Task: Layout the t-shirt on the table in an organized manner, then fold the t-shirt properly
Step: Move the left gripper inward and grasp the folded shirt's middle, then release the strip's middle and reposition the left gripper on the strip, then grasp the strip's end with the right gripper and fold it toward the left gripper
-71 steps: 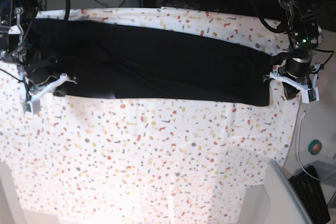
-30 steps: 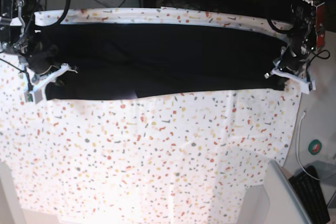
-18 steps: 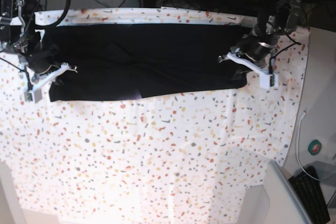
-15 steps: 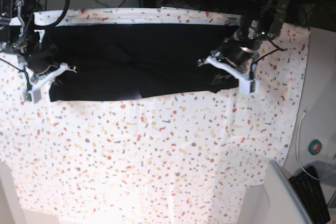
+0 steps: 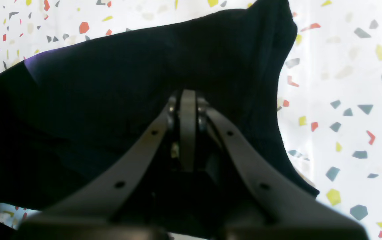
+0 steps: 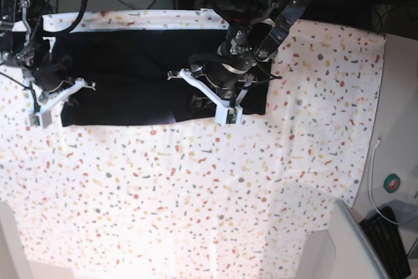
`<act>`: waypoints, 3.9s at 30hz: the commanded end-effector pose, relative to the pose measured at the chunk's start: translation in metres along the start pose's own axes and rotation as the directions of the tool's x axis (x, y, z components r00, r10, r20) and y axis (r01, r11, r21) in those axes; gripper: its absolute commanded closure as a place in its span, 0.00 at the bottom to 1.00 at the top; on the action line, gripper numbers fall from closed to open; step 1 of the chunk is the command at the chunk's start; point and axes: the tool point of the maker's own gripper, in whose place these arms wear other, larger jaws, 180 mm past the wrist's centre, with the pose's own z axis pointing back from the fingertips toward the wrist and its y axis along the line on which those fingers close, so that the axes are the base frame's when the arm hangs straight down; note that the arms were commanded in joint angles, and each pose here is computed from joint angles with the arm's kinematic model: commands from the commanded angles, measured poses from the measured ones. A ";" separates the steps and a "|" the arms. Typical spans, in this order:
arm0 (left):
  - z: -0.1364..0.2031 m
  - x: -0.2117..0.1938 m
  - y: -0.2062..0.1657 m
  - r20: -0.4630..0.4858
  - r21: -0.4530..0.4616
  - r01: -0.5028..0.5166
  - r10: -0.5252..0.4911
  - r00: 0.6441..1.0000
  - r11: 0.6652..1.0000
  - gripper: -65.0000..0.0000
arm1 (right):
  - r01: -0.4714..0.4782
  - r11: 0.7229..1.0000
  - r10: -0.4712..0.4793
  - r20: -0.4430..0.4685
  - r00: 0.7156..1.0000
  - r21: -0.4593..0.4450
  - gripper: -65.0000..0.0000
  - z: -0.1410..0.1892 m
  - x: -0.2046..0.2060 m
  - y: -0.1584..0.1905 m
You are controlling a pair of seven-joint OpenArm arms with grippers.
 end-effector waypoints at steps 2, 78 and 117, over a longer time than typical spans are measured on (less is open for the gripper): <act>-0.003 0.012 -0.005 0.037 -0.006 0.011 -0.011 0.999 1.000 1.00 | -0.011 1.000 0.011 0.042 0.999 0.002 1.00 0.003 0.014 -0.002; 0.102 -0.002 0.200 0.044 0.446 0.169 -0.210 0.977 0.879 1.00 | 0.117 0.966 -0.066 -0.216 0.974 0.231 0.35 0.013 -0.008 -0.077; 0.007 -0.028 0.139 0.022 0.281 0.218 -0.233 0.972 0.935 1.00 | 0.137 0.948 -0.074 -0.219 0.973 0.288 1.00 -0.009 -0.003 -0.007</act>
